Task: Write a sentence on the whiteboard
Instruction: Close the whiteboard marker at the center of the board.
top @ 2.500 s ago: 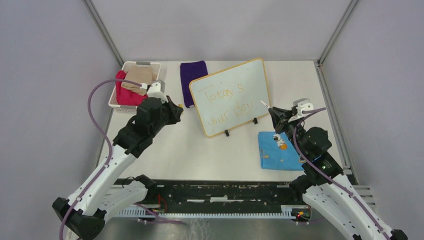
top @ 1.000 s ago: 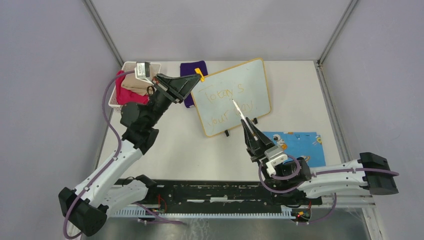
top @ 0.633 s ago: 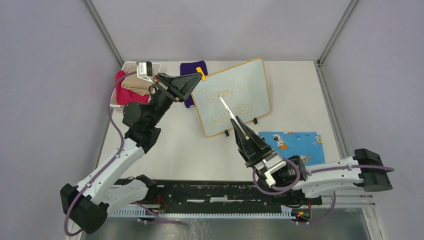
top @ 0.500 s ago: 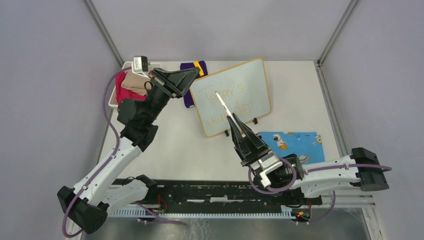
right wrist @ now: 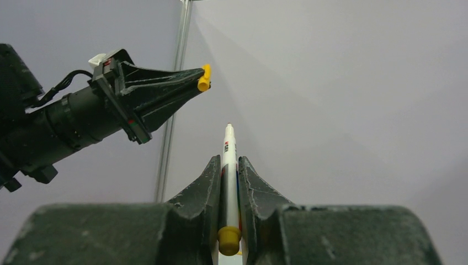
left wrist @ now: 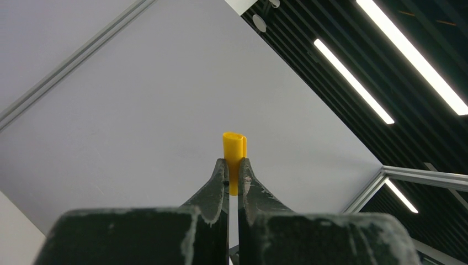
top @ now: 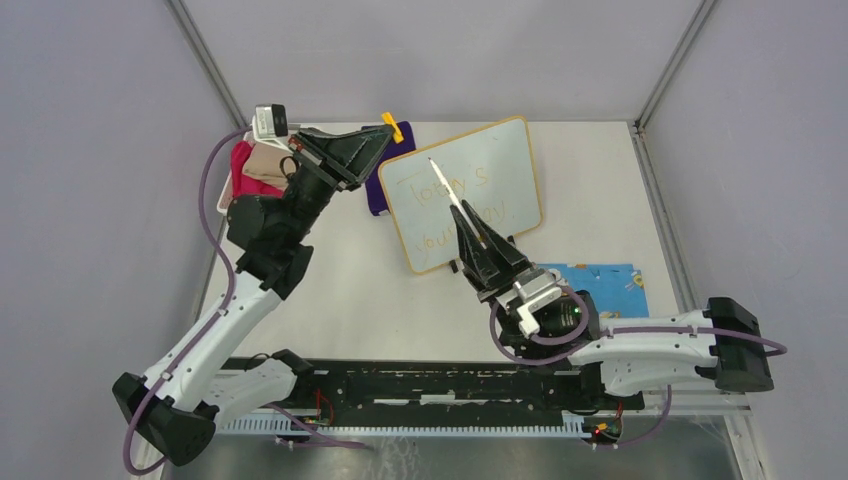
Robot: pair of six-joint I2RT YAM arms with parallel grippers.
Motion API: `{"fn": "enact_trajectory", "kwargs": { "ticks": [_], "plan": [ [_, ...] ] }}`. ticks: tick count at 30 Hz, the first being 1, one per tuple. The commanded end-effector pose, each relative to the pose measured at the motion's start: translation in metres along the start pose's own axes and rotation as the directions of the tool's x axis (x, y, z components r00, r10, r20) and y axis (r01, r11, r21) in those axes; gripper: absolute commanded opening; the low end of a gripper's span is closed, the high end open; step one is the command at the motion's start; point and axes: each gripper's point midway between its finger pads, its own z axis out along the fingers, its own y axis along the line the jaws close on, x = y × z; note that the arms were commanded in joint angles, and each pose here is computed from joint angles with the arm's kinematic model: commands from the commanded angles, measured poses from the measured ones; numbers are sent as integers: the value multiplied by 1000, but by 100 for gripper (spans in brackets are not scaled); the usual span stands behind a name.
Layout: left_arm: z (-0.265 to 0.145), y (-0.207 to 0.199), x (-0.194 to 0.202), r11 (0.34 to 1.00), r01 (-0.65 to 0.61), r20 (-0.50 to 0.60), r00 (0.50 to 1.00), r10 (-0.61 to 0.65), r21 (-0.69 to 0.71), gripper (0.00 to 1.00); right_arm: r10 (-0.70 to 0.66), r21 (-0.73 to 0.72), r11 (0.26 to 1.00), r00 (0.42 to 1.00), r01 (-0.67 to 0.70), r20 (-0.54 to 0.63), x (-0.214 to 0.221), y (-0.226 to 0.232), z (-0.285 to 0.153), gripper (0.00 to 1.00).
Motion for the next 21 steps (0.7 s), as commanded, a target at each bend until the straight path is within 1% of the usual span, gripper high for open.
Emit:
{"fn": "enact_trajectory", "kwargs": {
  "ticks": [1,7,15,21],
  "plan": [
    [-5,-10,2,999,4,-1,1000,-4,46,2,157,18,987,987,-158,41,-12,-14,3,0],
    [-10,3,8,999,36,-14,999,-36,17,2,179,13,984,983,-180,32,-7,-10,0,0],
    [-11,1,11,999,38,-29,999,-37,30,2,182,21,983,983,-182,10,-1,-6,2,0],
    [-13,2,13,999,36,-39,999,-35,28,2,201,9,979,979,-202,25,-4,-1,6,0]
  ]
}}
